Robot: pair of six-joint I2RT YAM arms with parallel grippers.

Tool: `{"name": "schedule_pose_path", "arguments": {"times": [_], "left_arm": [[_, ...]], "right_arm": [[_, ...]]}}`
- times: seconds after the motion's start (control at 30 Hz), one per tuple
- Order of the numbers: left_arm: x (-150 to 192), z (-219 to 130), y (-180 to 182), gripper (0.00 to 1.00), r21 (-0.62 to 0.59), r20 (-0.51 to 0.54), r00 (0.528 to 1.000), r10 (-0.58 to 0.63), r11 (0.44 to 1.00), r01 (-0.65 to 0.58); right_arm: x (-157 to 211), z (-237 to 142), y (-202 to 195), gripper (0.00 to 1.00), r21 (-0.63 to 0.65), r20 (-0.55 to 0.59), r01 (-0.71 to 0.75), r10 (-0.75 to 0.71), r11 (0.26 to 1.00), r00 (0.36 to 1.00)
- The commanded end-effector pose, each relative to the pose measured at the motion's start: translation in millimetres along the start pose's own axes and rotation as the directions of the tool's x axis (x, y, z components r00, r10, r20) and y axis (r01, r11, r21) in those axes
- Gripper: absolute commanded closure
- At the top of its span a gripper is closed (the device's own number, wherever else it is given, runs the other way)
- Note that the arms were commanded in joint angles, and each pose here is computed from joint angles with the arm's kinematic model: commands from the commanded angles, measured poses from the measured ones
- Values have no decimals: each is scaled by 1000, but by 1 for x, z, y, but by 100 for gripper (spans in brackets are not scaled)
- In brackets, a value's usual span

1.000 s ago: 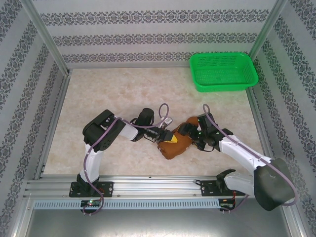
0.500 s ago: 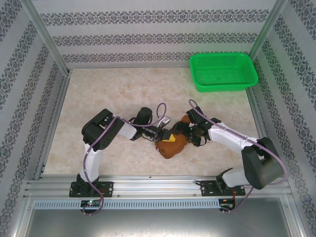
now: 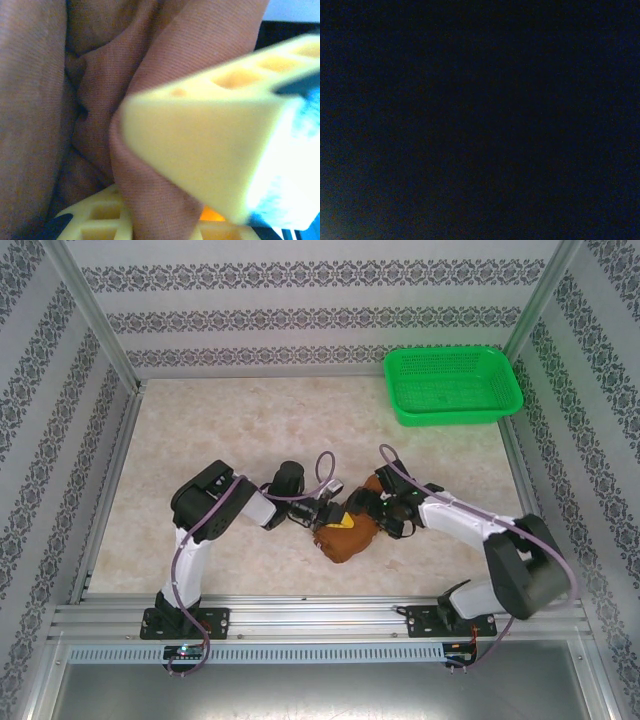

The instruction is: Roll up the long pants

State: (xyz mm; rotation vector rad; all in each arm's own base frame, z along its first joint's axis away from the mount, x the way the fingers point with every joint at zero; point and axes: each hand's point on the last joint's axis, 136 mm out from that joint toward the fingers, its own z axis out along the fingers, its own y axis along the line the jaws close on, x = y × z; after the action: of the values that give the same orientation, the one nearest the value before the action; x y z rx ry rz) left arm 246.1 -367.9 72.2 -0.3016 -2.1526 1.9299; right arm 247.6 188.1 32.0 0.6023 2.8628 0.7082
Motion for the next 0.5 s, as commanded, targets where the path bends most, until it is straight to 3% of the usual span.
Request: {"name": "schedule_pose_path", "arguments": {"times": [0.0,0.1,0.13,0.17,0.2,0.23,0.3,0.37,0.4,0.43,0.47], "left_arm": [[-28,1,31,100,-10,166,970,-175,984,180],[-34,1,22,100,22,179,969,-172,985,171],[-36,0,18,100,31,188,968,-166,986,163],[-38,-1,17,100,33,193,967,-165,986,162],[-39,-2,13,100,36,197,969,-152,988,148],[-39,-3,11,100,28,194,972,-135,991,132],[-37,-6,5,100,-42,182,981,-65,996,74],[-31,-23,6,96,-275,183,982,50,961,2],[-28,-34,3,93,-421,162,977,140,905,-60],[-30,-50,-7,88,-570,138,961,240,813,-121],[-34,-66,-22,84,-645,133,943,307,749,-153]], "right_arm": [[94,38,-33,3,103,-350,114,-72,988,934],[99,53,-33,7,128,-376,118,-62,985,925],[101,59,-33,20,114,-382,102,-51,988,923],[102,66,-30,50,73,-390,81,-46,994,920],[105,71,-30,90,48,-407,52,-28,997,913],[106,75,-34,100,48,-409,21,1,999,912],[103,77,-39,100,38,-393,-7,21,999,919],[96,73,-46,100,54,-358,-22,40,998,933],[92,70,-47,100,59,-341,-17,36,998,939],[87,66,-45,100,64,-326,-14,34,998,945],[81,60,-43,100,67,-309,-6,26,998,951]]}}
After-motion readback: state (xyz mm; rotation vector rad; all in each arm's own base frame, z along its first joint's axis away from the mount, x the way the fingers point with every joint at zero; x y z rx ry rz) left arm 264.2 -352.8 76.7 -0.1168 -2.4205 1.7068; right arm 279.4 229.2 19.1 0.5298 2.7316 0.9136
